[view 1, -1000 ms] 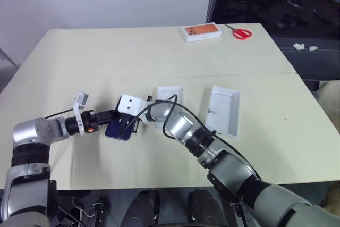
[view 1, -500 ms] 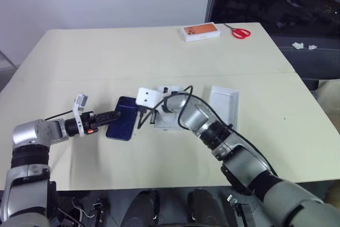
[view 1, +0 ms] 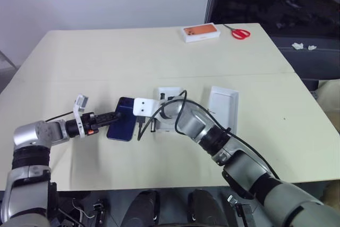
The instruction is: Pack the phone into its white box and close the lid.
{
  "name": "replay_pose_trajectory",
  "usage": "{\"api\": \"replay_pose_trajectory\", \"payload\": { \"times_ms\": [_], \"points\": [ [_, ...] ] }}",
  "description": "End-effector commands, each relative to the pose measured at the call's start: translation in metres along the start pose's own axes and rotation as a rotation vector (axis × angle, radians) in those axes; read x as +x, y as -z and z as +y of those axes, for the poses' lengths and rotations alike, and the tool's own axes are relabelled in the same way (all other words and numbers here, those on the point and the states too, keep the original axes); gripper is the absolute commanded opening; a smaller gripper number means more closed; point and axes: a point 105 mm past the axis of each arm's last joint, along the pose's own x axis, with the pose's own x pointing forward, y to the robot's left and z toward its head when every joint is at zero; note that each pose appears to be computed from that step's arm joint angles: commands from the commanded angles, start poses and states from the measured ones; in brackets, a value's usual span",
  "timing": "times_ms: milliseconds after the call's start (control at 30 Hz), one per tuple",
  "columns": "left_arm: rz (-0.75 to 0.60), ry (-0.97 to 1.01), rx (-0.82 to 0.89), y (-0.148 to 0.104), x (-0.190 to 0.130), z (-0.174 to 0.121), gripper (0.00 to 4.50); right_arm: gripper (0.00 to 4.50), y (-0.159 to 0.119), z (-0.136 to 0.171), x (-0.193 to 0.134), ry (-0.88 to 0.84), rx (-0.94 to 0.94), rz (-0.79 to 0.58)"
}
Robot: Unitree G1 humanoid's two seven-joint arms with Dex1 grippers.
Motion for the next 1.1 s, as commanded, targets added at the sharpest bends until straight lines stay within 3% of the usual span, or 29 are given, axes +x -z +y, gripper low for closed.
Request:
{"api": "replay_pose_trajectory", "payload": {
  "times_ms": [33, 533, 667, 767, 1100],
  "points": [
    [0.087, -0.02, -0.109, 0.032, 0.01, 0.011, 3.97, 0.0, -0.017, 0.022, 0.011, -0.09, 0.04, -0.054],
    [0.068, 0.011, -0.13, 0.034, 0.018, 0.001, 3.97, 0.0, -0.018, 0.015, 0.012, -0.065, 0.062, -0.064],
    [0.051, 0.0, -0.139, 0.031, 0.013, 0.003, 2.76, 0.0, -0.017, 0.015, 0.012, -0.065, 0.06, -0.063],
    [0.047, 0.002, -0.145, 0.031, 0.011, 0.003, 1.18, 0.0, -0.017, 0.015, 0.012, -0.063, 0.06, -0.064],
    [0.033, -0.002, -0.189, 0.036, 0.007, 0.007, 1.18, 0.0, -0.016, 0.017, 0.014, -0.063, 0.05, -0.062]
  ]
}}
